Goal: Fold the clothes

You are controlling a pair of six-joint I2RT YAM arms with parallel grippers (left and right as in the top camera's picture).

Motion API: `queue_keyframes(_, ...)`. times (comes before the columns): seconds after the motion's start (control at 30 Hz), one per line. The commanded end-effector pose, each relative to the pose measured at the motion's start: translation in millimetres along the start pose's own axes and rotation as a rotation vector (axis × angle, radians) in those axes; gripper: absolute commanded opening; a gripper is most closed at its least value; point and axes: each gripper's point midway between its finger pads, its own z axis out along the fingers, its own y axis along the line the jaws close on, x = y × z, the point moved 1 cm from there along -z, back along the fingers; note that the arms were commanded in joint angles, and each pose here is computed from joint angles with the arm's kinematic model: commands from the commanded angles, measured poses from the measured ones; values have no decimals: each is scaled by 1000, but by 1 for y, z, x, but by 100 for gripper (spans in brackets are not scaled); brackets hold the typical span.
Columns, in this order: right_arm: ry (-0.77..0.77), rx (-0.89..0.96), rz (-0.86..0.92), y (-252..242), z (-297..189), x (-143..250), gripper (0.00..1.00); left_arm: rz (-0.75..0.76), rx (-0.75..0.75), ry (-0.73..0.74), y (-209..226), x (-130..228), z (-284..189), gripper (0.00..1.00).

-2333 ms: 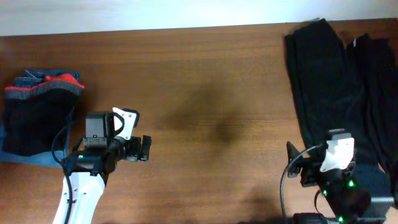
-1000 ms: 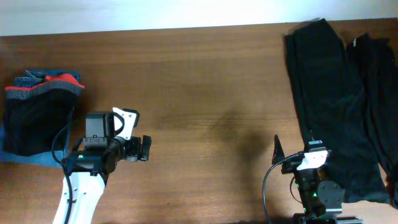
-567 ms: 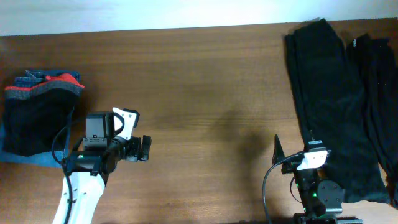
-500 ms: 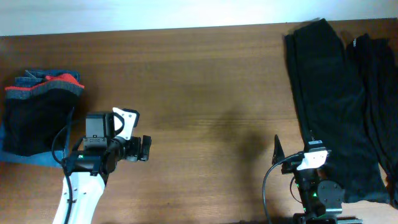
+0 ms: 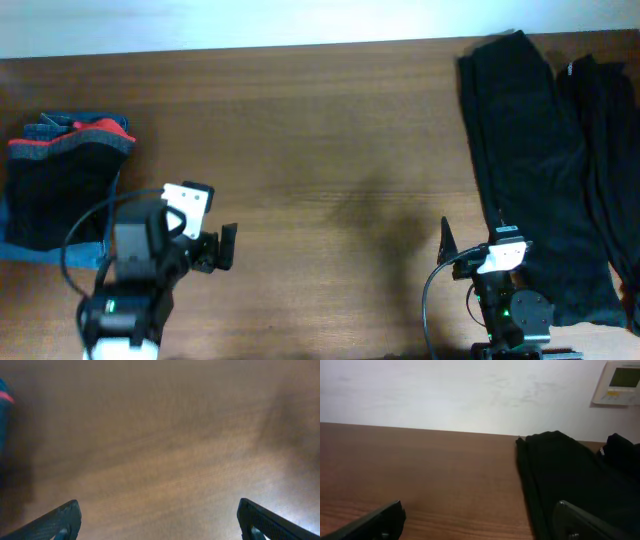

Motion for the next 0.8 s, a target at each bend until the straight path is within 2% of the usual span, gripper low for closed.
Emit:
queue_keyframes(0.0, 8, 3, 2, 0, 0, 3, 99, 20, -38, -142, -1, -2, -25, 99)
queue_keyframes(0.33, 8, 3, 2, 0, 0, 3, 99, 69, -81, -610, -3, 8, -13, 99)
queue_keyframes(0.57, 8, 3, 2, 0, 0, 3, 99, 91, -117, -778, -1, 14, -5, 99)
queue_keyframes(0.67, 8, 3, 2, 0, 0, 3, 99, 86, -175, -809, 7, 11, -14, 99)
queue_keyframes(0.77, 8, 3, 2, 0, 0, 3, 99, 43, -294, -869, 24, 7, -32, 99)
